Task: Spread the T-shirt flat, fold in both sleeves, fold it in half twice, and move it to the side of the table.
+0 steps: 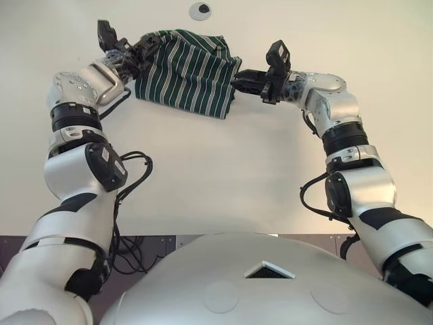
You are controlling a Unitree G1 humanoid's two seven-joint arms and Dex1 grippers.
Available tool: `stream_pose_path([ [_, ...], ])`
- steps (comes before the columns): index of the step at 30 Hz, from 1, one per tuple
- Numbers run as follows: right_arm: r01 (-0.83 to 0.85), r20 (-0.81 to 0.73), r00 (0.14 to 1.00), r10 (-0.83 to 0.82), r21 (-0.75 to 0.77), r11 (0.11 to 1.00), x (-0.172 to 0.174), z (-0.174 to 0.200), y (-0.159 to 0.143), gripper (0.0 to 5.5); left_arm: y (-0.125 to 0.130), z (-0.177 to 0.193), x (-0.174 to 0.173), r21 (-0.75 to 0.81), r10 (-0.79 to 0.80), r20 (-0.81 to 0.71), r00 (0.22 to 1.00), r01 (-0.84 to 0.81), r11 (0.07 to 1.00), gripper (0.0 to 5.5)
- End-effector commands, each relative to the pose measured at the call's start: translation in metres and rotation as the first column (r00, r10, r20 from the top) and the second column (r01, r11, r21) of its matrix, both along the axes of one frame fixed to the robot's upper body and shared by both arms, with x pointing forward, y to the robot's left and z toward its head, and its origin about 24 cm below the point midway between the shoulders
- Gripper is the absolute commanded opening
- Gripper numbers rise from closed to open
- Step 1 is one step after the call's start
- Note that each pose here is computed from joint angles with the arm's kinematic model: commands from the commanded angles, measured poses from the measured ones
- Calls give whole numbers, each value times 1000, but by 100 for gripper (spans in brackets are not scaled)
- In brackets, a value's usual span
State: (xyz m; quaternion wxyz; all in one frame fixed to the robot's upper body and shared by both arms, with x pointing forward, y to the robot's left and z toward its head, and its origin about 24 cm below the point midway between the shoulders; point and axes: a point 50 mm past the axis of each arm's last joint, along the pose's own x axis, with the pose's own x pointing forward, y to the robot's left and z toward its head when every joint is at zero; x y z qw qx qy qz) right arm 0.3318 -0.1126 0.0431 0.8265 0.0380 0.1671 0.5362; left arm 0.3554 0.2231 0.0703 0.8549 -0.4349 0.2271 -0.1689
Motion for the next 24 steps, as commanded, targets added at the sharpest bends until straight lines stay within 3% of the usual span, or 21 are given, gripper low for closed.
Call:
stream_pose_path([
  [1,-13,54,998,16,-58,998,10,5,13,127,0,-5,-2,111,-12,-5,1000,12,994,0],
  [5,43,166,986,-14,-170,984,19,5,11,127,-7,-24,-6,262,-52,-102,993,77,962,0],
  [7,71,190,981,-39,-168,983,19,3,11,127,-13,-18,1,194,-25,-72,997,39,980,0],
  [12,83,173,983,-58,-146,986,12,-8,11,129,-15,-2,10,8,41,-28,999,-40,999,80],
  [18,82,141,988,-66,-110,991,9,-11,10,129,-7,5,16,-70,144,0,990,-143,987,154],
  [21,112,152,984,-96,-103,988,10,-11,6,129,1,7,18,57,174,98,980,-180,982,201],
  [24,147,255,961,-107,-145,978,17,-1,4,129,-5,8,9,258,-35,215,976,-22,966,213],
])
